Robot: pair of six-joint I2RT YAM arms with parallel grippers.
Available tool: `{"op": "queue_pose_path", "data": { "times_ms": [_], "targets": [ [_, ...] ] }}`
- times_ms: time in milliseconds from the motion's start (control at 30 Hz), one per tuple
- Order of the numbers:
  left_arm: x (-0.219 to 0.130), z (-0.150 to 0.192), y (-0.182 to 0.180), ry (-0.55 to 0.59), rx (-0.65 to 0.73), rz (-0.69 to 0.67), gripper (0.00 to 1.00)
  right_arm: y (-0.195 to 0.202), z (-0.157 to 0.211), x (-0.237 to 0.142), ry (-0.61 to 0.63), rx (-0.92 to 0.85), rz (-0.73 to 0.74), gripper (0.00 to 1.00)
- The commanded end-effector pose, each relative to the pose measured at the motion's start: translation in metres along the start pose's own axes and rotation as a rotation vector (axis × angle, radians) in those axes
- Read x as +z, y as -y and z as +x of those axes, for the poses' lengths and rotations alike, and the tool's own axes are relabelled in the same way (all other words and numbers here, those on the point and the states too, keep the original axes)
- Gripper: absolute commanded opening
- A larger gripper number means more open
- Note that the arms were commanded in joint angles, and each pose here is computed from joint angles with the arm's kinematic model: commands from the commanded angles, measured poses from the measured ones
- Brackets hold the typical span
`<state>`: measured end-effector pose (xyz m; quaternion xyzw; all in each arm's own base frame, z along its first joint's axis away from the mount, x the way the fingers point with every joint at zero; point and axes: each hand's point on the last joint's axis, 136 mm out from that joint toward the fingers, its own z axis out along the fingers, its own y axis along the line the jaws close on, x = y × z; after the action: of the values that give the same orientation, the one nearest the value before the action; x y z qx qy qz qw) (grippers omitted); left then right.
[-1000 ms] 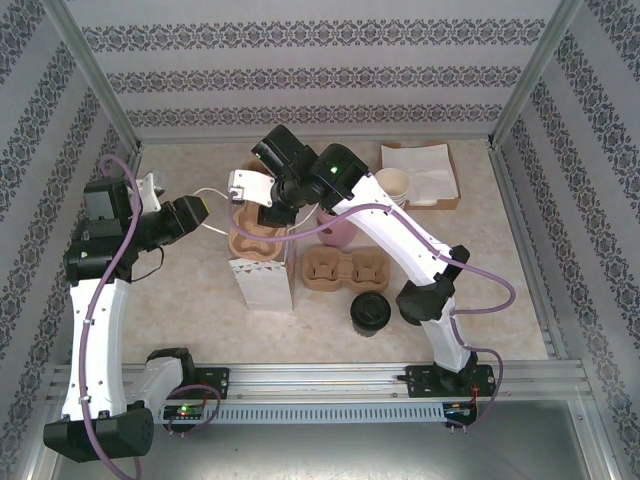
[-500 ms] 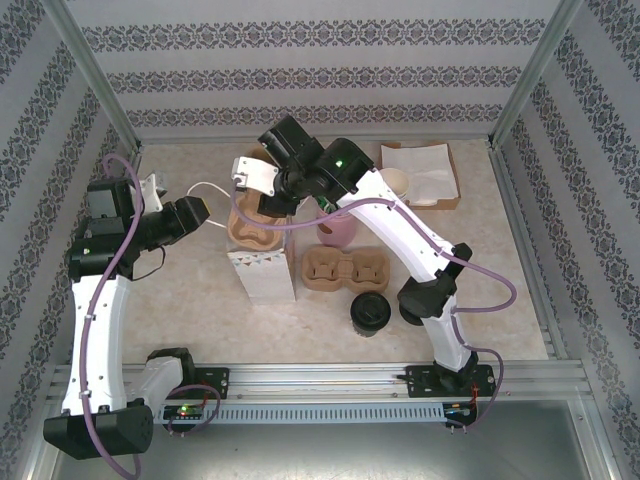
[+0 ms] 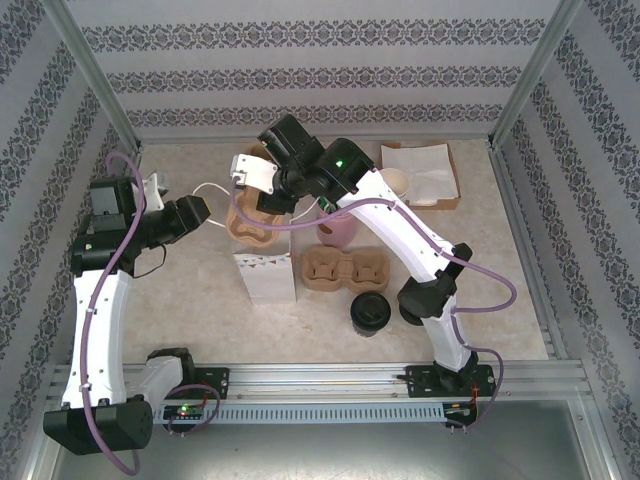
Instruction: Pack the takeout coffee
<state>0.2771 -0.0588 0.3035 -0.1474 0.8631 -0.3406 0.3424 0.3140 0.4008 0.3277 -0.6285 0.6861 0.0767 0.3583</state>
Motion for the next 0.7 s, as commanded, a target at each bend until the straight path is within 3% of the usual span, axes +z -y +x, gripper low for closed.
{"op": "queue_pose_path", "data": {
  "times_ms": [0, 667],
  "targets": [
    [0.002, -0.002, 0.005, 0.008, 0.03, 0.018, 0.5, 0.006, 0.008, 0.004, -0.046, -0.037, 0.033, 0.41],
    [0.004, -0.005, 0.008, 0.012, 0.03, 0.023, 0.5, -0.046, 0.029, 0.013, -0.138, -0.099, -0.173, 0.39]
  ]
}}
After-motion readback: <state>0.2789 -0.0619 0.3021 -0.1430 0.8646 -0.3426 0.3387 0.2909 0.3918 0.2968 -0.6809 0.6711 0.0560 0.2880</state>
